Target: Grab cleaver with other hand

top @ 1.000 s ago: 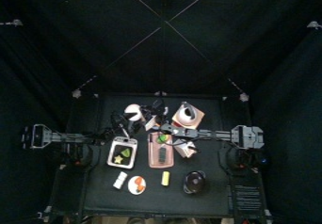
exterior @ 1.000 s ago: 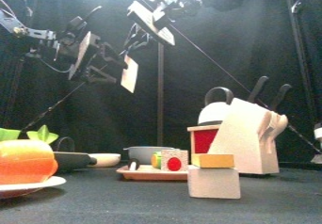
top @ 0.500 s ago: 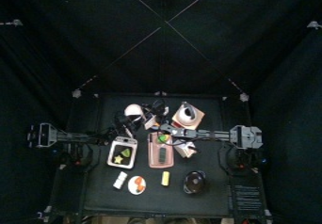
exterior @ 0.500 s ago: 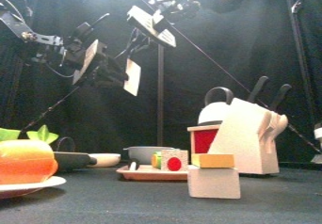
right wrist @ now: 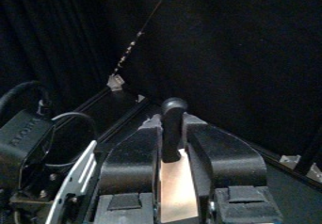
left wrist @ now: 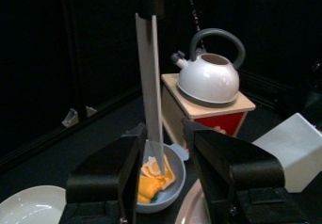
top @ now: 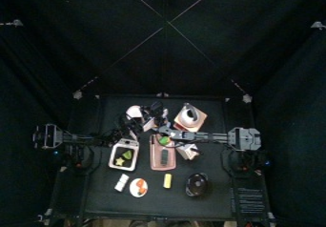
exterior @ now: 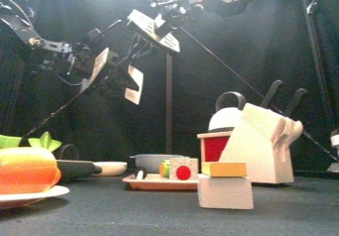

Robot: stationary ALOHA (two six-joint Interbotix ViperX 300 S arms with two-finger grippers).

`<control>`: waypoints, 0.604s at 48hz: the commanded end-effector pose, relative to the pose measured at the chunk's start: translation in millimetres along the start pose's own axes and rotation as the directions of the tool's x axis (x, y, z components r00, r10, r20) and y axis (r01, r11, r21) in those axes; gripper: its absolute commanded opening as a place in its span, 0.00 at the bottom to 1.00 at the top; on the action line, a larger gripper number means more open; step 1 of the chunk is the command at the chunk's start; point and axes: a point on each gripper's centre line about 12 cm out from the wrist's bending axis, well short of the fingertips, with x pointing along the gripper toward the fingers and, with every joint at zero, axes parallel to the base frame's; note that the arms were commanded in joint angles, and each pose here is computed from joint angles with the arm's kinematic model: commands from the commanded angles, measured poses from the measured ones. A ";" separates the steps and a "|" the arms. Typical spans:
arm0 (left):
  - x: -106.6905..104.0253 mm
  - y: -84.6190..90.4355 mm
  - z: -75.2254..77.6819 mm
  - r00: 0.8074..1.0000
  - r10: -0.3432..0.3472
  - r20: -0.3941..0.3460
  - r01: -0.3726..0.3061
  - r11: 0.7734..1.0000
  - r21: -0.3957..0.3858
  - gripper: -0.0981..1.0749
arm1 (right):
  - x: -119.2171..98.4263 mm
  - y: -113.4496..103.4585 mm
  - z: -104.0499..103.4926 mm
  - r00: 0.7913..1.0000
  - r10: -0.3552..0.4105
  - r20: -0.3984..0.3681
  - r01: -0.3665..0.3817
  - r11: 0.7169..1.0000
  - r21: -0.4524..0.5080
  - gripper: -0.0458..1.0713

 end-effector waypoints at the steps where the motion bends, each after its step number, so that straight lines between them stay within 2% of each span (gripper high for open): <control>1: 0.5 1.2 5.8 1.000 0.006 0.027 -0.006 1.000 -0.002 0.72 | -7.8 -0.8 24.1 0.999 -0.011 0.049 0.010 0.999 0.032 0.48; 8: -0.5 1.6 5.8 0.999 0.010 0.038 -0.010 1.000 0.000 0.64 | -9.5 0.6 25.2 0.998 -0.018 0.055 0.016 0.999 0.031 0.48; 22: -1.7 0.0 10.2 0.998 0.000 0.063 -0.001 1.000 0.009 0.36 | -13.3 4.0 23.5 0.998 -0.015 0.055 0.014 1.000 0.025 0.48; 29: -6.7 0.6 13.7 0.997 -0.006 0.073 0.005 1.000 0.003 0.33 | -19.6 1.5 21.2 0.998 -0.044 0.054 0.042 0.999 0.020 0.48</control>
